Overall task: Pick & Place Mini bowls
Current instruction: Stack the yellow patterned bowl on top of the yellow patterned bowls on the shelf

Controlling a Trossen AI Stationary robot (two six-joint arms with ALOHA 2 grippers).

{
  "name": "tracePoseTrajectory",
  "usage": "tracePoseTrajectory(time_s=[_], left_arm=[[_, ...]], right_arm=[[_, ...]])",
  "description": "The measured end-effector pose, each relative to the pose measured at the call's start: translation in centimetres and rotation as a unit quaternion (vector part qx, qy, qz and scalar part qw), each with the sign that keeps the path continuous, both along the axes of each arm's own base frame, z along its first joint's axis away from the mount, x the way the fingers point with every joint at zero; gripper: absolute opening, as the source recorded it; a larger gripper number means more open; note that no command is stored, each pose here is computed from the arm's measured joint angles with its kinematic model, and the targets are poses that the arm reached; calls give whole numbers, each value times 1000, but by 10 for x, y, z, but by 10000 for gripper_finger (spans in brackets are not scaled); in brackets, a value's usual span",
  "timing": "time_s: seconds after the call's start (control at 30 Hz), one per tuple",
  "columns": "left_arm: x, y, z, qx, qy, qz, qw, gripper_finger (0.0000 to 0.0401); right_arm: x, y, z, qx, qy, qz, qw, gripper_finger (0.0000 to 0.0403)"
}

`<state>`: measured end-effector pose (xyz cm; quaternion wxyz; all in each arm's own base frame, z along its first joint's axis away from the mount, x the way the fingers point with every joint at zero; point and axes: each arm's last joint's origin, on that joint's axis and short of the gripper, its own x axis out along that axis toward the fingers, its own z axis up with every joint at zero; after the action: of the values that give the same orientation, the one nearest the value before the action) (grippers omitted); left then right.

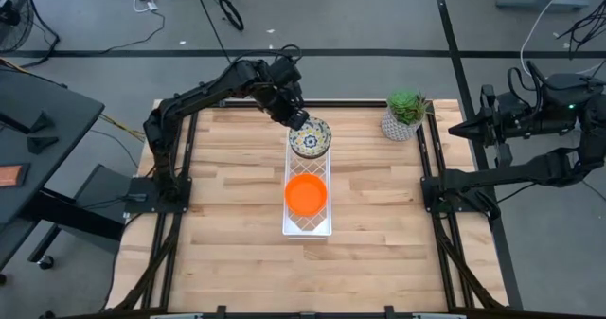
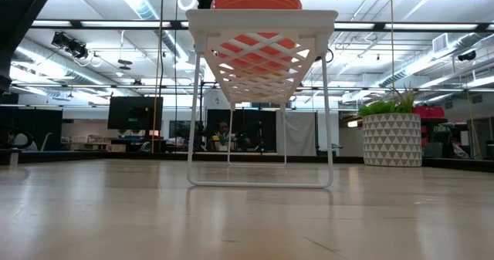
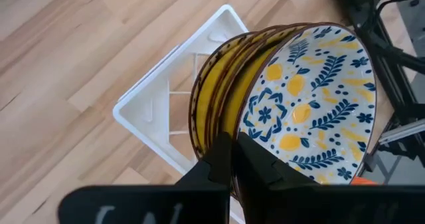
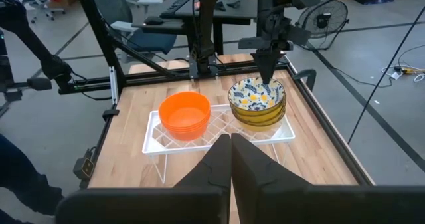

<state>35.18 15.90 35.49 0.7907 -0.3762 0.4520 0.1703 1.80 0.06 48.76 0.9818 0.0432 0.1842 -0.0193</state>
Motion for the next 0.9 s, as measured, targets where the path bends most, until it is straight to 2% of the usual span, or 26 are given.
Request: tracePoseTrajectory(time_s=[0.53, 0.9], left_arm=[[2, 1, -3, 19, 3, -12, 1000, 29], [2, 0, -2, 15, -3, -25, 1000, 127]], right_arm=[[0, 0, 0, 0, 0, 0, 1000, 11], [0, 0, 0, 0, 0, 0, 1000, 11]])
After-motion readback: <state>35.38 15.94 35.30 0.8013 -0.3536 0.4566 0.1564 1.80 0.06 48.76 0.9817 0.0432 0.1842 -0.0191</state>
